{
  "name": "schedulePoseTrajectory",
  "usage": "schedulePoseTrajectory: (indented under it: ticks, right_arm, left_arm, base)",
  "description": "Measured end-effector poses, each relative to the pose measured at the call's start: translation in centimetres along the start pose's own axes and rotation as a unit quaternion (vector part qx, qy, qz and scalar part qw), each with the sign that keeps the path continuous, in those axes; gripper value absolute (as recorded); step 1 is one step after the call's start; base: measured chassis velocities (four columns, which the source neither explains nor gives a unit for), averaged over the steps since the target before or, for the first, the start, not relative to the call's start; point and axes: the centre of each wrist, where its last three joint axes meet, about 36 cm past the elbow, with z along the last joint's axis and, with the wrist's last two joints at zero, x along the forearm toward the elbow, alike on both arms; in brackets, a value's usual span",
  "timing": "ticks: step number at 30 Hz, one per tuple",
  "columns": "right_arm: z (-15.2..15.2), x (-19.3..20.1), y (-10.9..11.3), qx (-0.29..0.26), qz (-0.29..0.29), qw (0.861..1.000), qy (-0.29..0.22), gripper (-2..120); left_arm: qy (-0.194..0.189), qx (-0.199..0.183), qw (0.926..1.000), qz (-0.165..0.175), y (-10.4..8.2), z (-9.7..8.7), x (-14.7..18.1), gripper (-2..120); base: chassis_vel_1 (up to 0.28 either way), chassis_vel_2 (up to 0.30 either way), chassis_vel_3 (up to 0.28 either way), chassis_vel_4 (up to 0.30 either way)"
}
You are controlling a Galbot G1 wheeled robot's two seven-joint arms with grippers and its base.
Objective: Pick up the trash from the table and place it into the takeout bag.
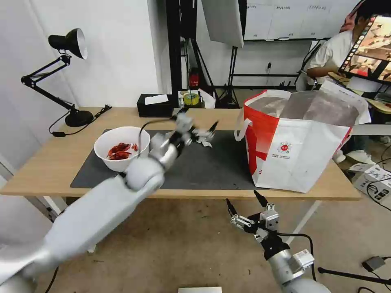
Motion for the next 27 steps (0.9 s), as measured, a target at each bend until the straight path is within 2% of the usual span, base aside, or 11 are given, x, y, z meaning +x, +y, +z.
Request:
schedulePoseTrajectory:
  ticks: [1,5,8,9,13,17,18,20,21,24,27]
  right_arm:
    - [0.0,0.0,0.0,0.0,0.0,1.0,0.0,100]
    - [-0.1,-0.2,-0.3,0.004,-0.001,1.0,-0.006,100]
    - [-0.1,-0.3,-0.3,0.004,-0.001,1.0,-0.007,100]
    - [-0.2,-0.3,-0.4,0.005,-0.001,1.0,-0.01,100]
    - [-0.3,-0.3,-0.8,0.009,0.001,1.0,-0.016,100]
    - [-0.3,-0.4,-1.3,0.013,0.014,0.999,-0.027,100]
    - [-0.3,-0.4,-1.3,0.013,0.014,0.999,-0.027,100]
    - [-0.2,-0.3,-1.7,0.016,0.022,0.999,-0.03,100]
    - [-0.2,-0.3,-1.7,0.016,0.022,0.999,-0.03,100]
    - [-0.1,0.0,-2.2,0.021,0.036,0.998,-0.036,100]
    - [-0.1,0.4,-2.7,0.026,0.051,0.997,-0.044,100]
  left_arm:
    - [0.0,0.0,1.0,0.0,0.0,0.0,0.0,114]
    - [0.008,-0.014,0.9995,-0.026,1.0,0.4,4.6,109]
    - [0.01,-0.018,0.9994,-0.03,1.2,0.5,5.3,109]
    - [0.012,-0.022,0.9989,-0.04,1.5,0.6,6.7,103]
    - [0.026,-0.024,0.998,-0.053,1.5,1.3,9.7,101]
    - [0.033,-0.052,0.9931,-0.1,1.8,2.3,14.6,100]
    - [0.033,-0.052,0.9931,-0.1,1.8,2.3,14.6,100]
    - [0.045,-0.044,0.9897,-0.128,1.2,3.0,17.1,100]
    - [0.045,-0.044,0.9897,-0.128,1.2,3.0,17.1,100]
    - [0.052,-0.042,0.9848,-0.16,1.2,3.5,19.9,100]
    - [0.054,-0.044,0.9832,-0.169,1.4,3.7,20.8,100]
  base:
    - [0.0,0.0,0.0,0.0]
    - [0.0,0.0,0.0,0.0]
    - [0.0,0.0,0.0,0.0]
    - [0.0,0.0,0.0,0.0]
    - [0.0,0.0,0.0,0.0]
    - [0.0,0.0,0.0,0.0]
    - [0.0,0.0,0.0,0.0]
    - [0.0,0.0,0.0,0.0]
    - [0.0,0.0,0.0,0.0]
    - [0.0,0.0,0.0,0.0]
    - [0.0,0.0,0.0,0.0]
